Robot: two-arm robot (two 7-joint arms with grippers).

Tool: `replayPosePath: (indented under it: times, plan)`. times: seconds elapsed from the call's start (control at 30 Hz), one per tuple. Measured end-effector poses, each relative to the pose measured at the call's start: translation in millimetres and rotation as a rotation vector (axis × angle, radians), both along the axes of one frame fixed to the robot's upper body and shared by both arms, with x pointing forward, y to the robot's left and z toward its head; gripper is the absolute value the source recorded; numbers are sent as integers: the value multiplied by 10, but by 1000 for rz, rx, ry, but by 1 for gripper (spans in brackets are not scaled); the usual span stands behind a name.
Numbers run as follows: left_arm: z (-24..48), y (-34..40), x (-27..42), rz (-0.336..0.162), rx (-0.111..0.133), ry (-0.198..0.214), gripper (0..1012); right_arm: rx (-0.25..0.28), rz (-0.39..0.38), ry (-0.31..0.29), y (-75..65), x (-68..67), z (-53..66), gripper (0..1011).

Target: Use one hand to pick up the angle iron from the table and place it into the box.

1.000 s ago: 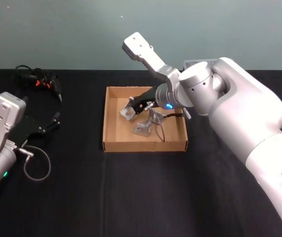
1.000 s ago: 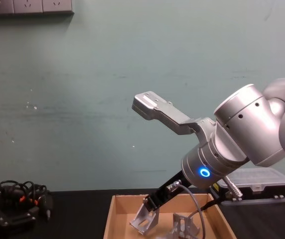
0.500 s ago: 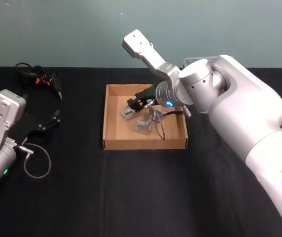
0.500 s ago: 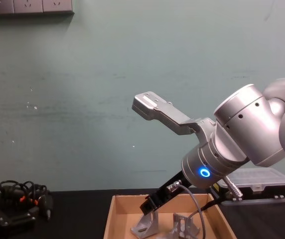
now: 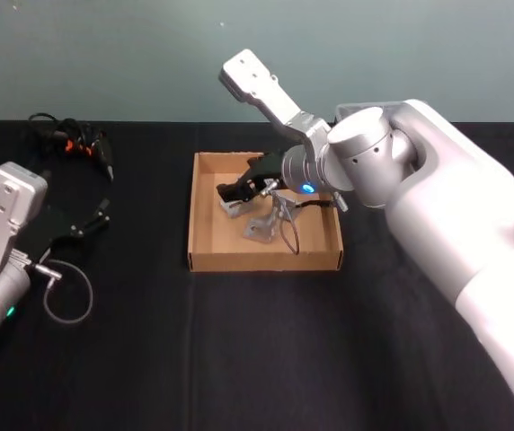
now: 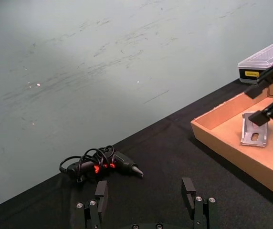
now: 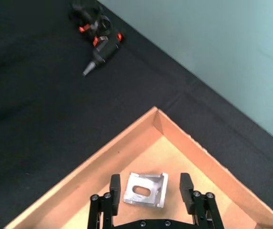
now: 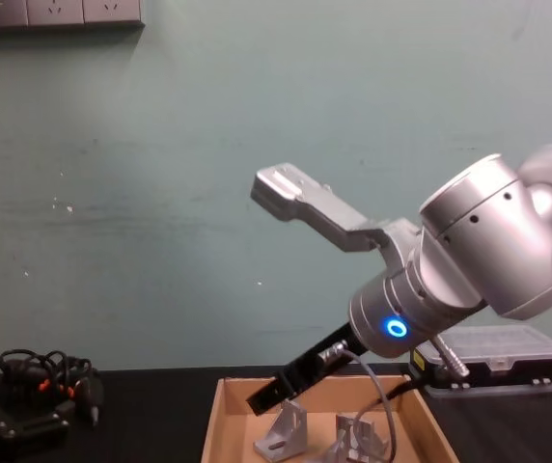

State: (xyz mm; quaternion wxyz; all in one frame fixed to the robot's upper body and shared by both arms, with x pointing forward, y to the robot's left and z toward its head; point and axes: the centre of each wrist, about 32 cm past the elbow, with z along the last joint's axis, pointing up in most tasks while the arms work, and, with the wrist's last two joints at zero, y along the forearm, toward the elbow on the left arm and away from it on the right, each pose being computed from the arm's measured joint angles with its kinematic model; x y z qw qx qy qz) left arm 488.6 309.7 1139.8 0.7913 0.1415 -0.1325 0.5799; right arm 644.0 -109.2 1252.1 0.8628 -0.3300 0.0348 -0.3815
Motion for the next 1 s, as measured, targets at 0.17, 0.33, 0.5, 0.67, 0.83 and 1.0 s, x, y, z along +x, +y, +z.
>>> replayPosePath:
  times: [0.17,0.33,0.5,0.67,0.83,1.0]
  plan:
    - [0,0,0,0,0,0,1011,23,15,-35,-42,-124,54,917]
    - [0,0,0,0,0,0,1012,47,23,-76,-119,-289,88,1003]
    - [0,0,0,0,0,0,1011,71,15,-134,-234,-525,65,1003]
    - [0,0,0,0,0,0,1011,109,2,-181,-330,-703,-26,1003]
    - [0,0,0,0,0,0,1011,151,-17,-255,-399,-886,-172,1003]
    - [0,0,0,0,0,0,1011,179,-35,-330,-452,-1017,-322,1003]
